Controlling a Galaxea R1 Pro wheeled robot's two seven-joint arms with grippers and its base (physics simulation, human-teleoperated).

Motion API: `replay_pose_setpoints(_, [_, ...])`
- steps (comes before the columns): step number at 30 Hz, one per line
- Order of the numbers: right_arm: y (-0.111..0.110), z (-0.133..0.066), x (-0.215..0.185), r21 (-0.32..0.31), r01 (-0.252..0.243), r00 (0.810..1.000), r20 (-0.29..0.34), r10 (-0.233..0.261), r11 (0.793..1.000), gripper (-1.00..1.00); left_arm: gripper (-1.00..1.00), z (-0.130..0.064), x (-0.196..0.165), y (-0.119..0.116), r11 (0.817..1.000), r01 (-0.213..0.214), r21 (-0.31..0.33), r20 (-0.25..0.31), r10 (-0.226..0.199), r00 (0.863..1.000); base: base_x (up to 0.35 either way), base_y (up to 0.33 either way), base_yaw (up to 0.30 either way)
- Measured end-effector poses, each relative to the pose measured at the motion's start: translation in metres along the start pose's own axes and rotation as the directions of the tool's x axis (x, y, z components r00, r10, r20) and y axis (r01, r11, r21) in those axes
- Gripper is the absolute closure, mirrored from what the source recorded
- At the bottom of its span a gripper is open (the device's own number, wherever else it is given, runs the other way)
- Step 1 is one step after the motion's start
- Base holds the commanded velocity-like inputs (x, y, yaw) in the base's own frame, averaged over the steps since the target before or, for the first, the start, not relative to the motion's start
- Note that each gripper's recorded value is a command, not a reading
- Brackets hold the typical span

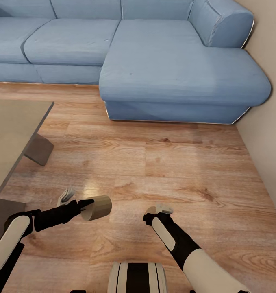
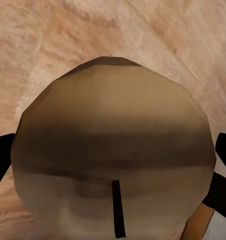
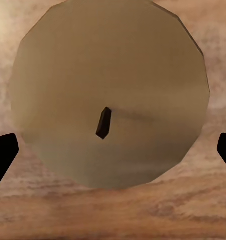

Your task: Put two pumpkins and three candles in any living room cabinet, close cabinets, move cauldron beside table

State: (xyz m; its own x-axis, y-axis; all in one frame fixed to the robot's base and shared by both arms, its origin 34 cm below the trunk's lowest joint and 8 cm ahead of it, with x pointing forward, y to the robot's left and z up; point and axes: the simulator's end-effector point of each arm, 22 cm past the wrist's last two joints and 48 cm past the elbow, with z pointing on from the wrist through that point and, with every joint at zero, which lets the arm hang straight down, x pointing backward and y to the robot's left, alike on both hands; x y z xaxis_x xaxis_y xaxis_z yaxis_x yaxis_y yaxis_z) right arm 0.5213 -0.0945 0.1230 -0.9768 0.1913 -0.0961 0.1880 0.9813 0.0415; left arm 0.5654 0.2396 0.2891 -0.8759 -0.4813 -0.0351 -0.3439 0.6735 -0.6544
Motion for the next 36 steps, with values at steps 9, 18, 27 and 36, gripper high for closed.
replay_pose_setpoints(9, [0.0002,0.0,-0.0001,0.0,0.001,1.0,0.001,-0.001,1.0,-1.0,1.0,-0.0002,-0.0002,-0.0003,1.0,0.001,0.002,0.0,-0.001,1.0,0.001,0.0,0.0])
replay_pose_setpoints(18, [0.0003,-0.0001,0.0,0.0,0.001,1.0,0.001,-0.001,1.0,-1.0,1.0,0.0,0.0,-0.0006,1.0,0.002,0.003,0.0,-0.002,1.0,0.057,0.0,0.0])
replay_pose_setpoints(27, [0.0003,-0.0001,0.0,0.0,0.003,1.0,0.001,-0.003,1.0,-1.0,1.0,0.0002,0.0002,-0.0009,1.0,0.002,0.003,0.0,-0.002,1.0,0.025,0.0,0.0])
replay_pose_setpoints(36, [0.0003,-0.0001,-0.0001,0.0,0.003,1.0,0.002,-0.003,1.0,-1.0,1.0,0.0002,0.0001,-0.0007,1.0,0.002,0.003,0.0,-0.002,1.0,0.003,0.0,0.0])
